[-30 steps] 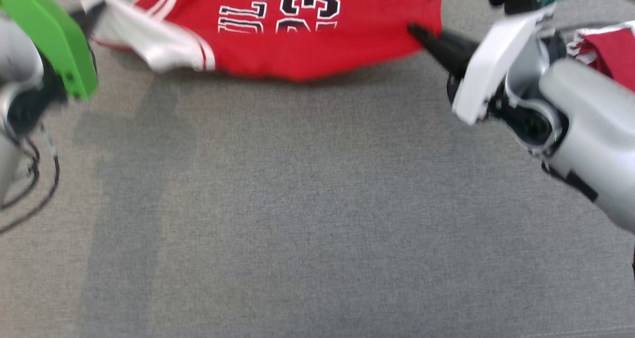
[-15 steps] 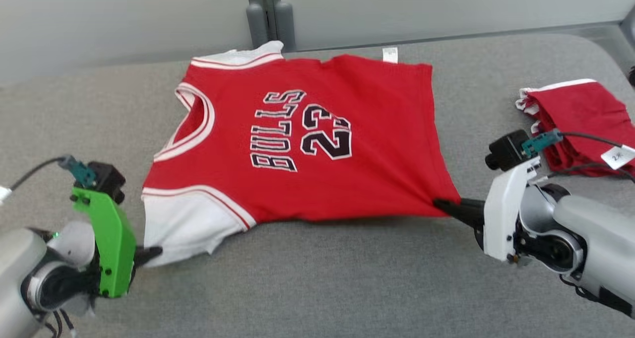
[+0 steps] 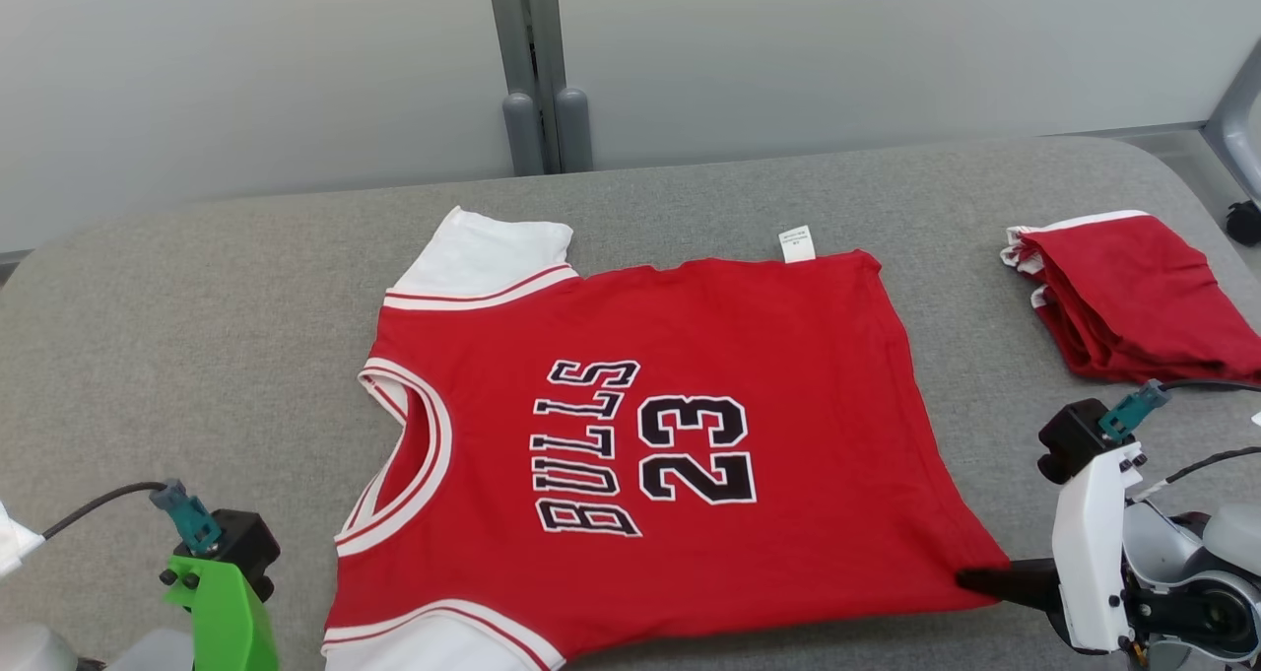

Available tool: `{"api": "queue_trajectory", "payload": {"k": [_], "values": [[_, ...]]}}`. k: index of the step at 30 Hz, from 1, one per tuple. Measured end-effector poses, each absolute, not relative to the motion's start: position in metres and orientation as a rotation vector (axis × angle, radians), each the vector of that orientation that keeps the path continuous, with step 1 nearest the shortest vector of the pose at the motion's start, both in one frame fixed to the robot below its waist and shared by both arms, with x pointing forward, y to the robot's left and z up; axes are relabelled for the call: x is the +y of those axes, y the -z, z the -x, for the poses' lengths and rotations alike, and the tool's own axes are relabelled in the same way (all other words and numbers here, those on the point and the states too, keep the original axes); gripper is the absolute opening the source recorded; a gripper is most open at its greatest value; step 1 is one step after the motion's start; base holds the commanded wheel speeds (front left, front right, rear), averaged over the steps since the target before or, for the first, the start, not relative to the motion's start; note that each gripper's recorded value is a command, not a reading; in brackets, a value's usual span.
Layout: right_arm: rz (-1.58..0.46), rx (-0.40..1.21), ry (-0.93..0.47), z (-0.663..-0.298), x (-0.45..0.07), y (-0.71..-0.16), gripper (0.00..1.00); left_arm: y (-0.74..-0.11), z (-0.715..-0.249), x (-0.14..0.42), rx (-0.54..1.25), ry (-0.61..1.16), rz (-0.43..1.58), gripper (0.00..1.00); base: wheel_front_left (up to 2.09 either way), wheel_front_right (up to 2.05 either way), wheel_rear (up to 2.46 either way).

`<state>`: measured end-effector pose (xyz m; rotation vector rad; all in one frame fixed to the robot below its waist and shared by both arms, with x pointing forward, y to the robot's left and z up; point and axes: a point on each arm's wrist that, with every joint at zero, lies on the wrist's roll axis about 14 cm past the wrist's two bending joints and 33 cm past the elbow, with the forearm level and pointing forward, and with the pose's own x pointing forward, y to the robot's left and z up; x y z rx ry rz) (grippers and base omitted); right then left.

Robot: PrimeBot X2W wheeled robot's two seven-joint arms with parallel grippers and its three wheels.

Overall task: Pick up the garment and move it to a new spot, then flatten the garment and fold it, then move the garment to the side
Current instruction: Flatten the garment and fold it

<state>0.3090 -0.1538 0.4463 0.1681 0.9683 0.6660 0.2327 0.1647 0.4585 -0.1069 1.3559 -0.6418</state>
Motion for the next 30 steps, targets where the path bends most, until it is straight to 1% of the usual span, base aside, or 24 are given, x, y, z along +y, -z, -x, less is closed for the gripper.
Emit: {"api": "queue_trajectory", "payload": {"k": [7, 18, 20, 23, 26, 30], "values": [[-0.195, 1.039, -0.661, -0.309, -0.157, -0.441, 0.0, -0.469, -0.25, 0.161, 1.337, 0.646, 0.118, 0.0, 0.0, 0.0, 0.0], [-0.265, 1.098, -0.628, -0.352, -0.152, -0.439, 0.0, -0.474, -0.32, 0.15, 1.377, 0.624, 0.143, 0.0, 0.0, 0.0, 0.0], [-0.28, 1.116, -0.615, -0.358, -0.153, -0.435, 0.0, -0.471, -0.331, 0.15, 1.395, 0.607, 0.148, 0.0, 0.0, 0.0, 0.0], [-0.292, 1.121, -0.582, -0.371, -0.158, -0.433, 0.0, -0.464, -0.351, 0.162, 1.416, 0.534, 0.103, 0.0, 0.0, 0.0, 0.0], [-0.302, 1.136, -0.56, -0.376, -0.162, -0.429, 0.0, -0.459, -0.362, 0.167, 1.438, 0.498, 0.093, 0.0, 0.0, 0.0, 0.0], [-0.309, 1.141, -0.545, -0.38, -0.165, -0.427, 0.0, -0.458, -0.375, 0.161, 1.421, 0.506, 0.105, 0.0, 0.0, 0.0, 0.0]]}}
